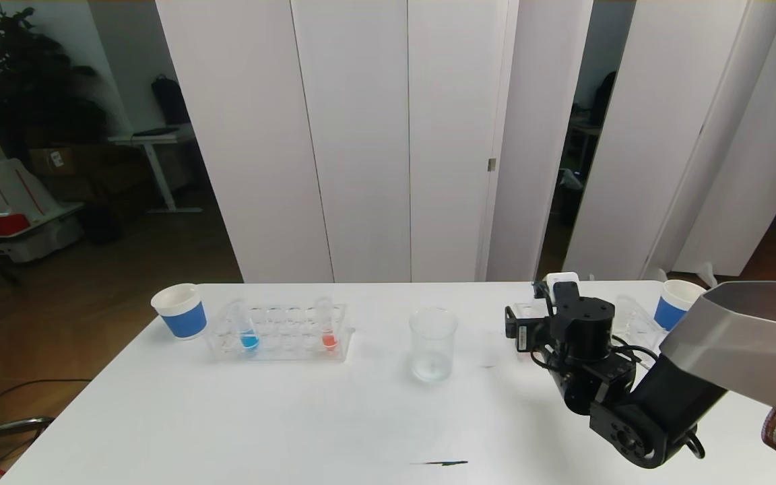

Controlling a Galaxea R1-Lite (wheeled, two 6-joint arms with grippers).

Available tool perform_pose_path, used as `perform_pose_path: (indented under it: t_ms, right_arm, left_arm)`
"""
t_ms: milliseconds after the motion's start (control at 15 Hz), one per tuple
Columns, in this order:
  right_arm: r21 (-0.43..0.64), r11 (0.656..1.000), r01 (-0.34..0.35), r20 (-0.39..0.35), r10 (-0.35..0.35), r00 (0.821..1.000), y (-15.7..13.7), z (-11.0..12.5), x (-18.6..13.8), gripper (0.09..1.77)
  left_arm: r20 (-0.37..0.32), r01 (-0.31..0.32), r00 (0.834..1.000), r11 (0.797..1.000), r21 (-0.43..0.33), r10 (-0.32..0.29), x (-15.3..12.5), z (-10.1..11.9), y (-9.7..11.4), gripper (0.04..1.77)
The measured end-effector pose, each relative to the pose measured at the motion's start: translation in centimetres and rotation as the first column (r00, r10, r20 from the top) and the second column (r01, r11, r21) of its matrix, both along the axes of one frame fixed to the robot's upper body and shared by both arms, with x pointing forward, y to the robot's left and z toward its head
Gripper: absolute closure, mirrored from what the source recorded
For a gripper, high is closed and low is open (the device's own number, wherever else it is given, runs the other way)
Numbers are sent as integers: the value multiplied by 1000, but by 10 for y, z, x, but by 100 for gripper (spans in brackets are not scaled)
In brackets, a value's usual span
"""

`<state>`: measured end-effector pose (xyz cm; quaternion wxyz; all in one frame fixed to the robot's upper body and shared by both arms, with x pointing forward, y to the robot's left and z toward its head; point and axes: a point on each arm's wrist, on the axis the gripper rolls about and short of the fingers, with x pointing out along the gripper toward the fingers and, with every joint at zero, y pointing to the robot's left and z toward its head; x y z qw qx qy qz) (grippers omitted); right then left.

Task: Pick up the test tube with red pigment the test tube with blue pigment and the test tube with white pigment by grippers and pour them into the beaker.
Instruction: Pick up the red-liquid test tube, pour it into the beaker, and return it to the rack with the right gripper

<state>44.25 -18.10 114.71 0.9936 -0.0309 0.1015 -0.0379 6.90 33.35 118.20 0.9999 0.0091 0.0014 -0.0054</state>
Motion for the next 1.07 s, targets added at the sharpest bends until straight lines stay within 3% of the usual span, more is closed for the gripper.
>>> perform_pose_path:
  t_ms: [867,933,1000,1067]
  right_arm:
    - [-15,1000,-16,-17,16,1000,1,-12,28,14]
    - [-15,1000,-16,-17,16,1000,1,-13,28,31]
    - [-16,1000,-16,-18,16,1000,1,-14,29,61]
    - [-16,1000,-14,-19,13,1000,1,-16,30,106]
  left_arm:
    - [0,1,1000,1000,0,-1,0,0,0,6]
    - [0,0,1000,1000,0,0,0,0,0,6]
    - [0,0,1000,1000,0,0,0,0,0,6]
    - [0,0,1000,1000,0,0,0,0,0,6]
